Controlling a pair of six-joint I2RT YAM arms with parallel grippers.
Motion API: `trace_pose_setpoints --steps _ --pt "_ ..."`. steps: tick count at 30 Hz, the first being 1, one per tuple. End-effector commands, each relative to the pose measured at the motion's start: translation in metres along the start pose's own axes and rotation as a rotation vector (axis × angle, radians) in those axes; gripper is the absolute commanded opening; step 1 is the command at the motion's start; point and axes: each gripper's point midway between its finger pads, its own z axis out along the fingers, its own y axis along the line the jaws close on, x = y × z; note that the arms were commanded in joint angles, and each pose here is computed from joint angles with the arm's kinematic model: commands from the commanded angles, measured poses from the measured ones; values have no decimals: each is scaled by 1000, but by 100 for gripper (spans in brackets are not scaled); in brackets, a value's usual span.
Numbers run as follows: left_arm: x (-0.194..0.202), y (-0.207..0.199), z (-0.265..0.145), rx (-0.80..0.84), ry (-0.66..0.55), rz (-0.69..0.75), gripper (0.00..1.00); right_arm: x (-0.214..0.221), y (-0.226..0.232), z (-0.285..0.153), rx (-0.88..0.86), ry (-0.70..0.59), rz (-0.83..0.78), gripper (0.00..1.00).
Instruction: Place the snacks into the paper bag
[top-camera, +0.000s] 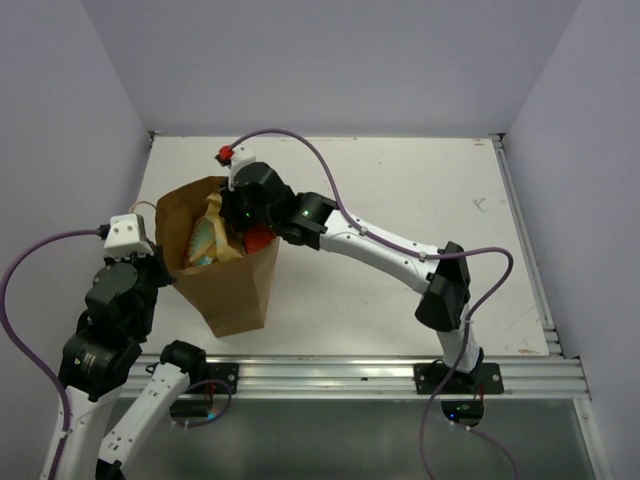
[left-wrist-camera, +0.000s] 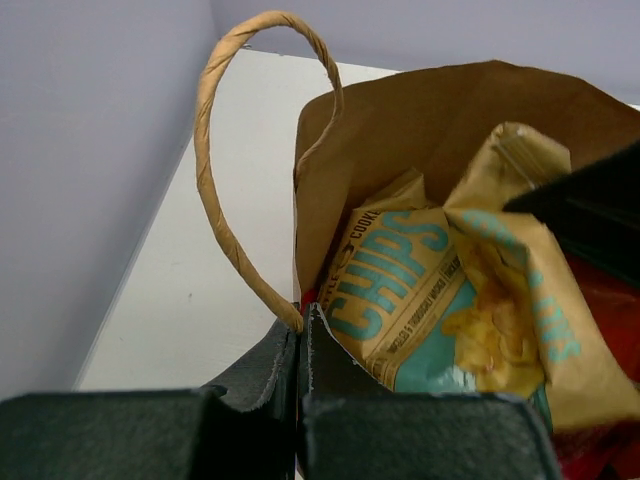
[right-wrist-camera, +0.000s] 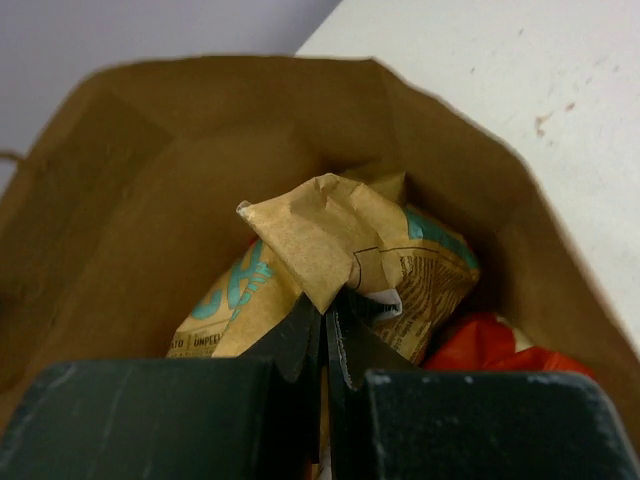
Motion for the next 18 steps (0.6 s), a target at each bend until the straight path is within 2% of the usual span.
trace_pose_setpoints --steps 1,3,7,8,9,10,11,15,18 --pt "-17 -6 3 14 -55 -23 0 38 20 -48 -37 140 -61 0" --pt "-17 -7 4 17 -55 -23 0 31 21 -61 -41 125 -88 3" --pt "-15 -8 6 21 -53 -27 0 -5 33 -88 -110 2 -145 29" --pt "-16 -9 6 25 -53 -28 0 -19 38 -96 -137 -44 -173 47" --pt "-16 -8 5 23 -55 -30 0 -31 44 -98 -163 -86 -180 60" --pt "-17 -8 5 24 -56 -31 0 -40 50 -102 -184 -110 -191 68" --pt "-17 -8 4 24 -56 -31 0 -62 57 -112 -201 -162 -205 97" --pt "-17 -8 3 24 -56 -34 0 -117 59 -161 -174 -308 -182 99" --pt "-18 -7 2 24 -59 -35 0 -119 34 -179 -58 -304 -168 99"
